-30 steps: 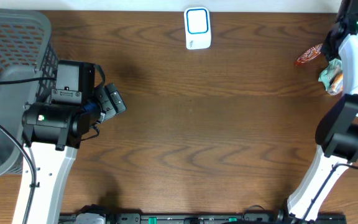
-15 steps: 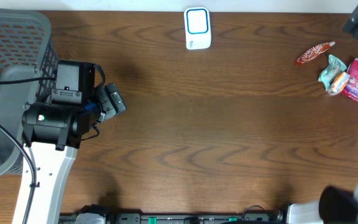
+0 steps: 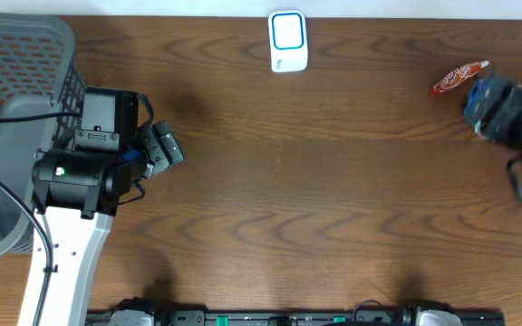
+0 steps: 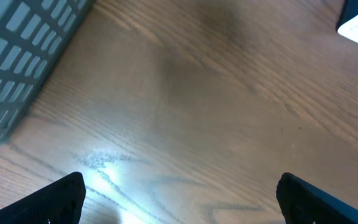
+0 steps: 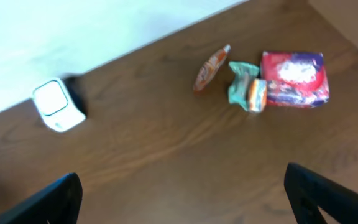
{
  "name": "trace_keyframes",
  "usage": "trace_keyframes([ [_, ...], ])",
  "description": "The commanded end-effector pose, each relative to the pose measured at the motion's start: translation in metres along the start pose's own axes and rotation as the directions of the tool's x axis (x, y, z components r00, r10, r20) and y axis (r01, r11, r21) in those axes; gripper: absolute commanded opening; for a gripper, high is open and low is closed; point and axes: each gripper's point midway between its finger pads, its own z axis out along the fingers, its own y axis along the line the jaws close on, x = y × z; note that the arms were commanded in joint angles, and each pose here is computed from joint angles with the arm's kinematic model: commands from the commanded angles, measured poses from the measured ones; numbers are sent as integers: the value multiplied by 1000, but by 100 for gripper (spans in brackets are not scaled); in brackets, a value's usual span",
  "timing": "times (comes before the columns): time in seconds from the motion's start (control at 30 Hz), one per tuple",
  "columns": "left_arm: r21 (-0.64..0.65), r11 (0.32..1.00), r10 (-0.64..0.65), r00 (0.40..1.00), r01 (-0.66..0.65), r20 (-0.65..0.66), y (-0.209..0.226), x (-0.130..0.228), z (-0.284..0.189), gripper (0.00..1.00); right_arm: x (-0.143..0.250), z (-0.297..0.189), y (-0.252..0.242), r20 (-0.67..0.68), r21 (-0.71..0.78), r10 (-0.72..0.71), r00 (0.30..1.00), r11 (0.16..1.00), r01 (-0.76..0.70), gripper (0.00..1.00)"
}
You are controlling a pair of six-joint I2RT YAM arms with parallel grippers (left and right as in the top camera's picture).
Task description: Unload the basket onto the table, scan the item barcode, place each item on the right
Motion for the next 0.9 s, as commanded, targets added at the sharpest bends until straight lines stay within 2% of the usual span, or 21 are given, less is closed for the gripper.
trace_keyframes([
  [0.0,-5,1000,-10,1000,10,20,2,-4,-4,98,35,-15,4,4,-67,-1,1000,998,1,99],
  [0.1,-5,1000,-10,1000,10,20,2,-4,-4,98,68,-23,3,-27,-112,23,999,993,-26,99],
  [0.27,-5,1000,-10,1000,10,20,2,-4,-4,98,113,-31,-12,-98,-94,15,995,995,-24,99],
  [0.5,-5,1000,-10,1000,10,20,2,-4,-4,98,165,-44,-31,-284,-27,6,959,1000,-14,99],
  [0.63,-5,1000,-10,1000,10,20,2,-4,-4,98,183,-50,-38,-353,-1,6,936,1000,-7,99],
  [0.87,-5,1000,-10,1000,10,20,2,-4,-4,98,184,-51,-38,-360,2,6,933,1000,-6,99],
])
